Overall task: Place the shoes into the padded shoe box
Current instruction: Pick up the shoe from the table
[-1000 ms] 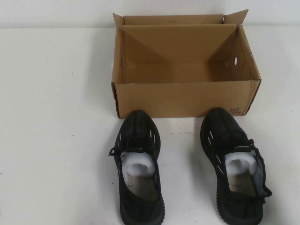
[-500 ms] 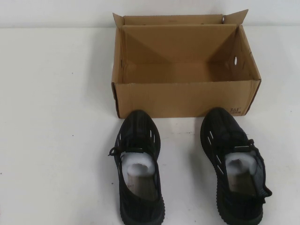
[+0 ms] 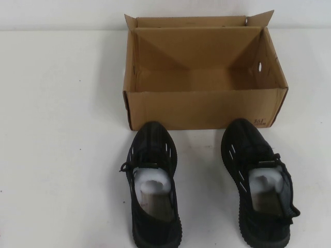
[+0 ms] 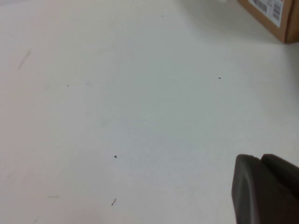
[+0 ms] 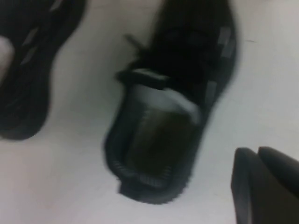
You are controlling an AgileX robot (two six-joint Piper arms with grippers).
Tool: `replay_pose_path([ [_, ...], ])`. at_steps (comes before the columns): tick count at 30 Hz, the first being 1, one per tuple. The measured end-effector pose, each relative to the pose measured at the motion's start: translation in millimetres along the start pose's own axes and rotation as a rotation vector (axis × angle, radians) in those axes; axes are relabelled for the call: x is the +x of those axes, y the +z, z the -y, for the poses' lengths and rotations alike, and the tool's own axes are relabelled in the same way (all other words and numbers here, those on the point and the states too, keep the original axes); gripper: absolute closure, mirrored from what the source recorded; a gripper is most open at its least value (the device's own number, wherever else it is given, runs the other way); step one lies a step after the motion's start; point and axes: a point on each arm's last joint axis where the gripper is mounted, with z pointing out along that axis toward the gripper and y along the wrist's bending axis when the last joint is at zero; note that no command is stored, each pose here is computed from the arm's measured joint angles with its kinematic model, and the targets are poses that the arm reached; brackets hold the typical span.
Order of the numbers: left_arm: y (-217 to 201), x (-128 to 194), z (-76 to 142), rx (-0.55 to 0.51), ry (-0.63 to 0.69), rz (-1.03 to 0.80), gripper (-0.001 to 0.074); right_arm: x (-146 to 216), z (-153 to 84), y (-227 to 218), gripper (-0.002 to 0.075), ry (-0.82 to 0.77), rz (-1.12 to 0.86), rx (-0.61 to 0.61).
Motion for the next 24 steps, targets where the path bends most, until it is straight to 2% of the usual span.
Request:
replay_pose_path([
  [4, 0, 0, 0, 0.000, 0.000, 0.000, 0.0739, -15, -18, 20, 0.0731, -0.185, -0.084, -0.084],
  [8, 0, 0, 0, 0.000, 0.000, 0.000, 0.0739, -25, -40, 36, 0.0720, -0.418, -0.195, -0.080],
  [10, 0, 0, 0, 0.000, 0.000, 0.000, 0.0739, -28, -50, 42, 0.0685, -0.535, -0.243, -0.059],
  [13, 0, 0, 0, 0.000, 0.000, 0.000, 0.0739, -31, -64, 51, 0.0587, -0.682, -0.294, -0.035],
  [18, 0, 0, 0, 0.000, 0.000, 0.000, 0.0739, -33, -60, 67, 0.0385, -0.803, -0.365, 0.046],
  [24, 0, 0, 0, 0.000, 0.000, 0.000, 0.0739, -38, -48, 85, 0.0368, -0.871, -0.398, 0.115],
])
